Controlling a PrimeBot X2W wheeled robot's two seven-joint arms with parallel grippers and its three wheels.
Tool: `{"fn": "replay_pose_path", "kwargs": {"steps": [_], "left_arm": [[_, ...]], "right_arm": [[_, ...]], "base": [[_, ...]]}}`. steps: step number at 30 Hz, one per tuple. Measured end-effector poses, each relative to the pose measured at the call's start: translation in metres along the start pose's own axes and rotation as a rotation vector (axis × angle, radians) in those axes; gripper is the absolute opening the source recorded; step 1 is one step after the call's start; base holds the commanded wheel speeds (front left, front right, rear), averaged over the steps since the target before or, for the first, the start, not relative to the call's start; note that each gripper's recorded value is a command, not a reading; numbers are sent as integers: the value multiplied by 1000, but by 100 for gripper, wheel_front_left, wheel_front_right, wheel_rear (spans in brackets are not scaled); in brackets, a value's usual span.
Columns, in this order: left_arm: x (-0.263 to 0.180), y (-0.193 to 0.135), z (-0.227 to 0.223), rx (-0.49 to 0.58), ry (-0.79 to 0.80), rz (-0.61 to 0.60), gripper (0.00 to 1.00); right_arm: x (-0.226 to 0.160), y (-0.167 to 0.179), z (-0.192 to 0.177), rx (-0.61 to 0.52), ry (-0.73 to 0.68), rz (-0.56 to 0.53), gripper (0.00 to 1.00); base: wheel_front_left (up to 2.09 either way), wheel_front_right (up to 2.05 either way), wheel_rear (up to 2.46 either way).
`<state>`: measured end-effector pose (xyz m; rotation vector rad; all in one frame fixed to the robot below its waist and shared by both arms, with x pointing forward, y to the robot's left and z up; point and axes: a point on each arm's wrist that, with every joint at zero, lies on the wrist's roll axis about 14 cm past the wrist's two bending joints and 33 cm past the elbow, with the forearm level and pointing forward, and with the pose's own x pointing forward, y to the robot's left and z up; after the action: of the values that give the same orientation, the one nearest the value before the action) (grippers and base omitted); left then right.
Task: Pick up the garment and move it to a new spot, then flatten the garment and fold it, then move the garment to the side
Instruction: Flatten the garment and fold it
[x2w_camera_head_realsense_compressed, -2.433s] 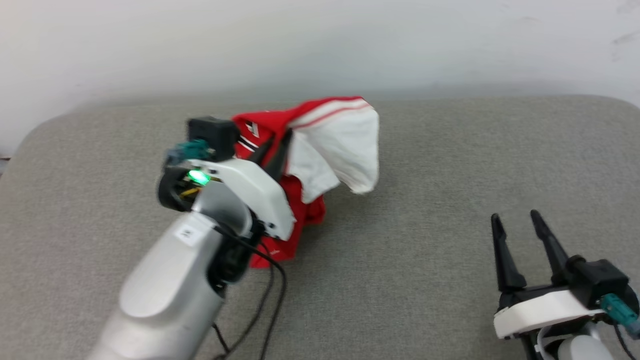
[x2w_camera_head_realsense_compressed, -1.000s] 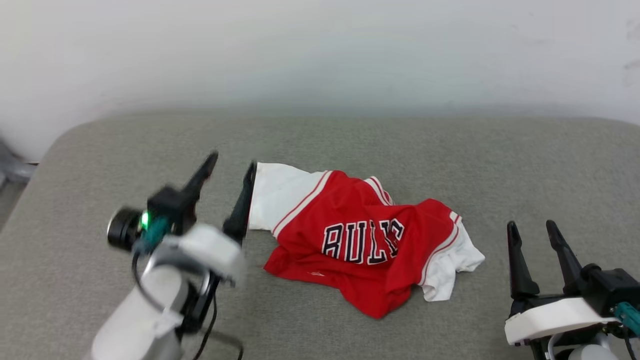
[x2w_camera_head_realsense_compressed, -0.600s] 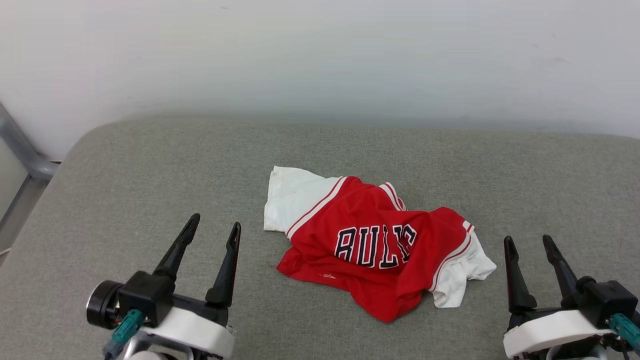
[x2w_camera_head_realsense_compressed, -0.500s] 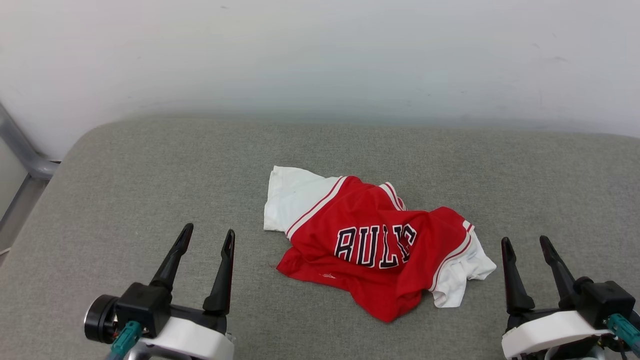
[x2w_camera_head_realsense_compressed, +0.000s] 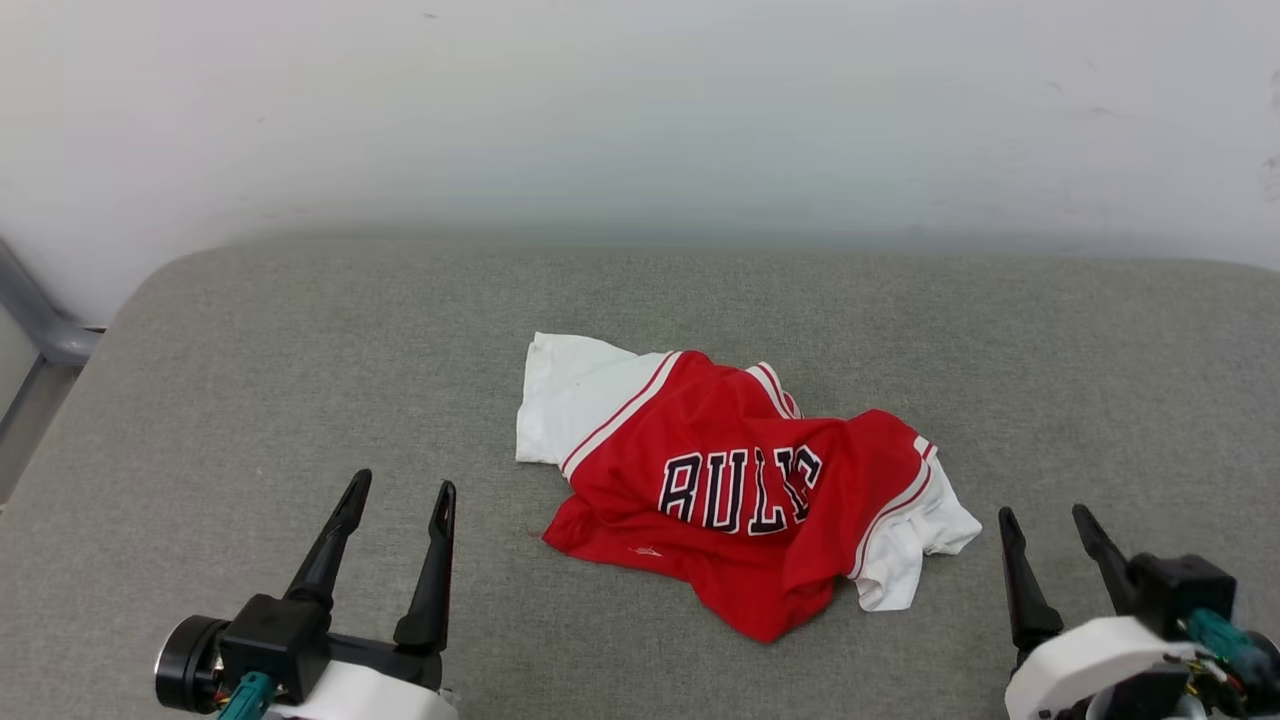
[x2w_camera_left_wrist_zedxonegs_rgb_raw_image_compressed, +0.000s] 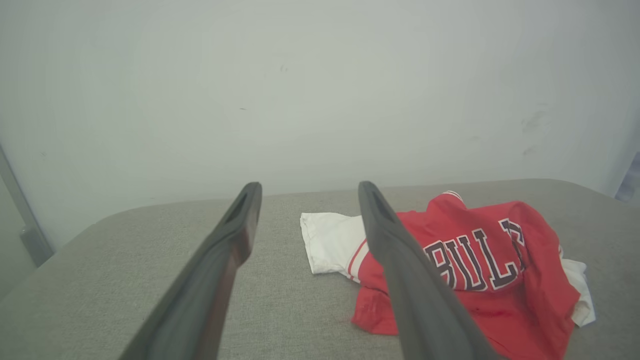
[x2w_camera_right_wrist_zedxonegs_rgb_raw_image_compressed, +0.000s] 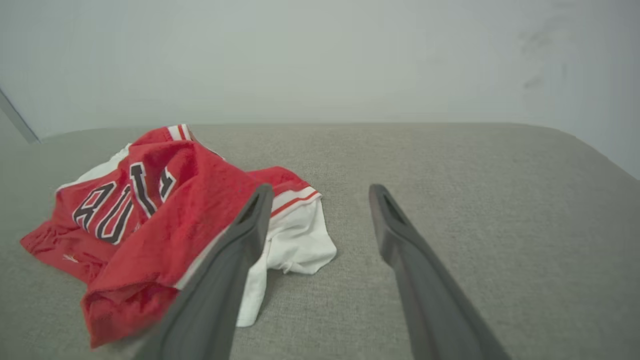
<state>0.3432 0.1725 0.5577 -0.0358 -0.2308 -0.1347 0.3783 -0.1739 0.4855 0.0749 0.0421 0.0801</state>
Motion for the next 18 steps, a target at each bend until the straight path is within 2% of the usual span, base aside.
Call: {"fn": "replay_pose_path", "kwargs": {"steps": [6, 10, 18], "left_arm": [[0, -1, -14, -14, 39, 6, 100], [-1, 3, -25, -9, 72, 14, 100], [2, 13, -32, 6, 92, 49, 100]], "right_arm": [[25, 3, -18, -34, 223, 12, 100], [31, 4, -43, -54, 474, 14, 100], [35, 9, -66, -18, 816, 33, 100]], "base": [[0, 0, 0], [0, 0, 0], [0, 0, 0]]}}
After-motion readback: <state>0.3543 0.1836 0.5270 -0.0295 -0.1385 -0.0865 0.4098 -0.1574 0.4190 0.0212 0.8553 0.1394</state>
